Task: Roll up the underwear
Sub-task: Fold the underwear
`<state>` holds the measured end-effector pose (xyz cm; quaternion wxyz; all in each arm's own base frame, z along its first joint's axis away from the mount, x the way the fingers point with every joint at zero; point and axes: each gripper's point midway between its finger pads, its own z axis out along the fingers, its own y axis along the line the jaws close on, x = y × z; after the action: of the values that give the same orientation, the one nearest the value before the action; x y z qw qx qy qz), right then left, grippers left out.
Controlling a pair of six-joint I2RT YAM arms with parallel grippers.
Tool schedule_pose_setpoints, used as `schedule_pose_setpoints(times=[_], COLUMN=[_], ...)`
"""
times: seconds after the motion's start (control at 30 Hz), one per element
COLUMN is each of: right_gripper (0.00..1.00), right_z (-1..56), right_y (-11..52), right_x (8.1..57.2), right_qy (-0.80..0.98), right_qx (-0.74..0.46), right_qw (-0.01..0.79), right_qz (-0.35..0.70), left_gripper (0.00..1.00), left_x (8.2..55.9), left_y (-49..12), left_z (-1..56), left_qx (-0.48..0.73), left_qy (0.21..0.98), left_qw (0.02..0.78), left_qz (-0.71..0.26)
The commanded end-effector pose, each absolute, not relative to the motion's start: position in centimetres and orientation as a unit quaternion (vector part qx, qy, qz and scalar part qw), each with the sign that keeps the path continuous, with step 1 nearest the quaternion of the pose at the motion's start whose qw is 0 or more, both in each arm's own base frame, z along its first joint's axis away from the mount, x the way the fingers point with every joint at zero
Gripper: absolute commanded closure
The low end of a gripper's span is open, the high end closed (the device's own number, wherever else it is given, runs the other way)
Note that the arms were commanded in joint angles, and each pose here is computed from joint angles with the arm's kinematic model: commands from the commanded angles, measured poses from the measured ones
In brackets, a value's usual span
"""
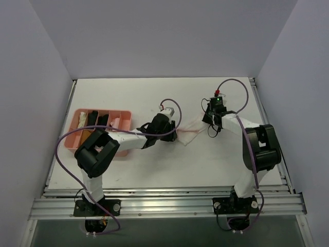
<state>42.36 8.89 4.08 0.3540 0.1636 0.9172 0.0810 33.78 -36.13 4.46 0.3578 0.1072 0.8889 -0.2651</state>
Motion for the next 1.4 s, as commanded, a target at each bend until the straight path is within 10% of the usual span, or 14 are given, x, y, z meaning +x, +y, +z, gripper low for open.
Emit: schedule_pose_setpoints(times=[0.0, 0.57, 0.93, 1.37], right_gripper=[0.85, 0.84, 0.82, 0.82], right_z=[6.9, 9.0, 10.4, 5.2], right_y=[7.4, 6.9, 7.9, 9.5], right_x=[43.8, 44.3, 43.4, 48.4], right_qy=[0.906, 0.900, 0.891, 0.914], right_qx=[0.171, 0.153, 0.143, 0.102], right_qw=[0.382, 0.403, 0.421, 0.383], right_qz=[0.065, 0.059, 0.088, 0.088], left_gripper=[0.55, 0.64, 0.67, 0.58], left_x=[32.8, 32.0, 42.7, 43.6], left_y=[-37.4, -42.0, -29.9, -30.7], left_z=[8.9, 3.6, 1.3, 15.4], left_qx=[0.130, 0.143, 0.026, 0.061], left_qy=[0.871, 0.877, 0.920, 0.855], left_qw=[0.378, 0.318, 0.342, 0.436], left_qz=[-0.285, -0.331, -0.189, -0.274])
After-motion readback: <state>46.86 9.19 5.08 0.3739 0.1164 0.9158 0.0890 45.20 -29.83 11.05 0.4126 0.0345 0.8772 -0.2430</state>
